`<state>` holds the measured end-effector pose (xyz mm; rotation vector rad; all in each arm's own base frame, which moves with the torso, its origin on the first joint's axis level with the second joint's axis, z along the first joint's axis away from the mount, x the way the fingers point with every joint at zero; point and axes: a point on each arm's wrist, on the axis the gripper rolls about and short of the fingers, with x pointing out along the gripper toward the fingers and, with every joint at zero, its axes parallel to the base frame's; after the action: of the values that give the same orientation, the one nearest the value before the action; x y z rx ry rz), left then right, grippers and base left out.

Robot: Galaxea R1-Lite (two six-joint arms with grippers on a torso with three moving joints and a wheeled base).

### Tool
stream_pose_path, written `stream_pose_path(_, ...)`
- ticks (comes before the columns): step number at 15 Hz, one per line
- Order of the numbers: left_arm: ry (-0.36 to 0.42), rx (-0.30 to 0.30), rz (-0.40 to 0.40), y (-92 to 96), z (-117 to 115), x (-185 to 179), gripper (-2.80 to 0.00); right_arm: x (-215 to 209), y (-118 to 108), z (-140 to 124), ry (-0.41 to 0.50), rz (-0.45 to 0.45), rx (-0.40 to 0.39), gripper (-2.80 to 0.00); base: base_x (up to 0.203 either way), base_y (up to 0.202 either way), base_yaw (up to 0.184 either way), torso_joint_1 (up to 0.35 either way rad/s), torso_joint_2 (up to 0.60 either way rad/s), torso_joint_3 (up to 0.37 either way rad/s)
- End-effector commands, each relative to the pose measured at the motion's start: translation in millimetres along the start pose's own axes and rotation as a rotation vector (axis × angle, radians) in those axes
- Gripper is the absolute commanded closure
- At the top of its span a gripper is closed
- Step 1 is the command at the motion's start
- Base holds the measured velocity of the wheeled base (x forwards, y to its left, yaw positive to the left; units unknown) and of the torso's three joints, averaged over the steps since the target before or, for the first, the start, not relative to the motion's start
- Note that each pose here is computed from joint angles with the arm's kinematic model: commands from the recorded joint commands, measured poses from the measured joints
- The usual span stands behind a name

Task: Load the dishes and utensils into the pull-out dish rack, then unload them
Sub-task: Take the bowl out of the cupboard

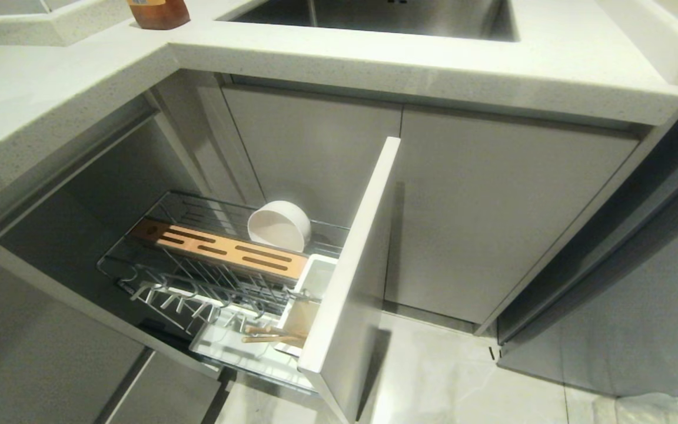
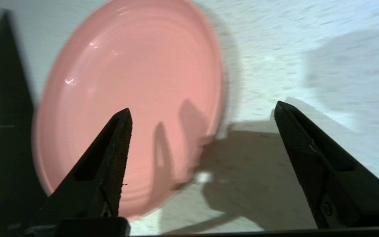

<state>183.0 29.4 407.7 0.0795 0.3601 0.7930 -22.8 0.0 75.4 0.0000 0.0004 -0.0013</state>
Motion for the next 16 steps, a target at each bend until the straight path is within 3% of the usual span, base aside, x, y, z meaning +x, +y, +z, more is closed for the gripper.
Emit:
stream_pose_path(1, -0.019, -0.084, -0.111, 8.3, 0.4, -12.8, -2.80, 0.0, 0.0, 0.0, 0.001, 0.000, 0.000, 0.00, 0.000, 0.000, 0.000, 0.000, 0.00, 0.000)
stream_pose_path(3, -0.033, -0.166, -0.265, 19.6, -2.0, -30.5, -2.80, 0.0, 0.0, 0.0, 0.001, 0.000, 0.000, 0.00, 0.000, 0.000, 0.000, 0.000, 0.00, 0.000)
stream_pose_path(4, -0.039, -0.183, -0.308, 25.3, -4.6, -38.4, 0.00, 0.0, 0.0, 0.0, 0.001, 0.001, 0.000, 0.00, 0.000, 0.000, 0.000, 0.000, 0.00, 0.000)
stream_pose_path(8, -0.059, -0.291, -0.483, 43.2, -16.6, -72.0, 0.00, 0.0, 0.0, 0.0, 0.001, 0.001, 0.000, 0.00, 0.000, 0.000, 0.000, 0.000, 0.00, 0.000)
stream_pose_path(10, -0.036, -0.311, -0.612, 48.7, -30.8, -87.9, 0.00, 0.0, 0.0, -0.1, 0.001, 0.000, 0.000, 0.00, 0.000, 0.000, 0.000, 0.000, 0.00, 0.000)
stream_pose_path(13, 0.083, -0.353, -0.772, 36.5, -47.8, -93.7, 0.00, 0.0, 0.0, 0.1, 0.000, 0.001, 0.000, 0.00, 0.000, 0.000, 0.000, 0.000, 0.00, 0.000)
stream_pose_path(16, 0.237, -0.467, -0.816, 19.0, -57.5, -90.9, 0.00, 0.0, 0.0, -0.1, 0.001, 0.000, 0.000, 0.00, 0.000, 0.000, 0.000, 0.000, 0.00, 0.000)
